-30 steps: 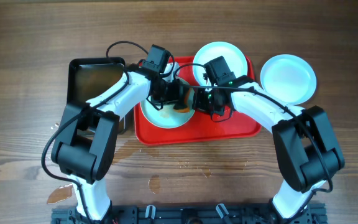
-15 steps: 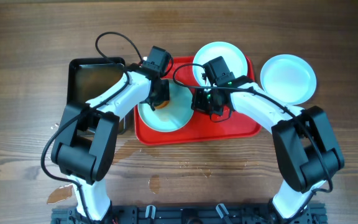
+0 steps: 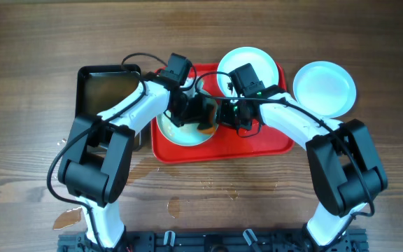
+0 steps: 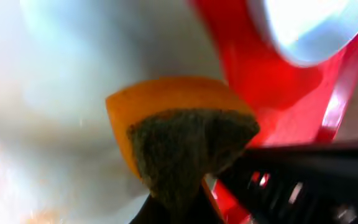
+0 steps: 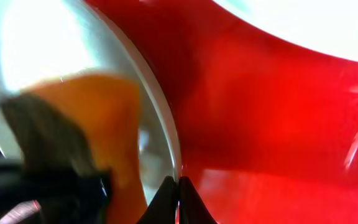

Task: Clean dirty plates on tray and stack at the side
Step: 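Scrub the second plate with the sponge while right gripper holds it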

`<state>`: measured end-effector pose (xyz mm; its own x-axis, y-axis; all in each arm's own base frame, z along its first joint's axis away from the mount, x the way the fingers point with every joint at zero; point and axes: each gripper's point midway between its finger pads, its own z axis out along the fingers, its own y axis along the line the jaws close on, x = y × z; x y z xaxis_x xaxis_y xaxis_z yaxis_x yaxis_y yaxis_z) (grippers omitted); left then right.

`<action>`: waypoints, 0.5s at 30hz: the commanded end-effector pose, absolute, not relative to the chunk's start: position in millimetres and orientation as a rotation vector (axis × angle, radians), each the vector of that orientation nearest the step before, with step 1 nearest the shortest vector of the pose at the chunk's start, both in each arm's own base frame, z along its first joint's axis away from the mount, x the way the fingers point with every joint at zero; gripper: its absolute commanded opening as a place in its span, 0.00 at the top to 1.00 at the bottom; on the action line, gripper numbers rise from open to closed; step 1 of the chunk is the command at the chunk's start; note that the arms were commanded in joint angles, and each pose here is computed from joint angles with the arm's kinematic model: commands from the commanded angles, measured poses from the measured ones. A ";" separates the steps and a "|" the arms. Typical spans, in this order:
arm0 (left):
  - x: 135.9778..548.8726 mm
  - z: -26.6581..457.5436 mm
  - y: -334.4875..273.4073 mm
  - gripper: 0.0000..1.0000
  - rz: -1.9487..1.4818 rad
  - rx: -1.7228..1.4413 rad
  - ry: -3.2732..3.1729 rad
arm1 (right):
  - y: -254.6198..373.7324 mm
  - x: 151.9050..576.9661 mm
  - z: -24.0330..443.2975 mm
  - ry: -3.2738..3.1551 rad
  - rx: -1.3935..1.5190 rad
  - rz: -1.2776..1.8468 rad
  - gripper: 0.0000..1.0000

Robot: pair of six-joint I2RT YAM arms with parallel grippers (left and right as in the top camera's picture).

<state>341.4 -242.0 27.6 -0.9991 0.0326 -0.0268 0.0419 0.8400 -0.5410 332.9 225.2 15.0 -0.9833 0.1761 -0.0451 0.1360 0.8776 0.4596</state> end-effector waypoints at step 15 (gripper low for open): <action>364.8 -3.1 -127.9 0.96 0.111 -0.268 2.940 | 223.4 334.9 10.2 2.965 0.256 0.685 0.96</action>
<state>374.4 -156.0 5.8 -0.9717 -0.1186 -0.2041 -0.1066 0.9919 -0.0691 334.0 226.8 15.9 -0.9835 0.1741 -0.0491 0.1315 0.8744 0.4671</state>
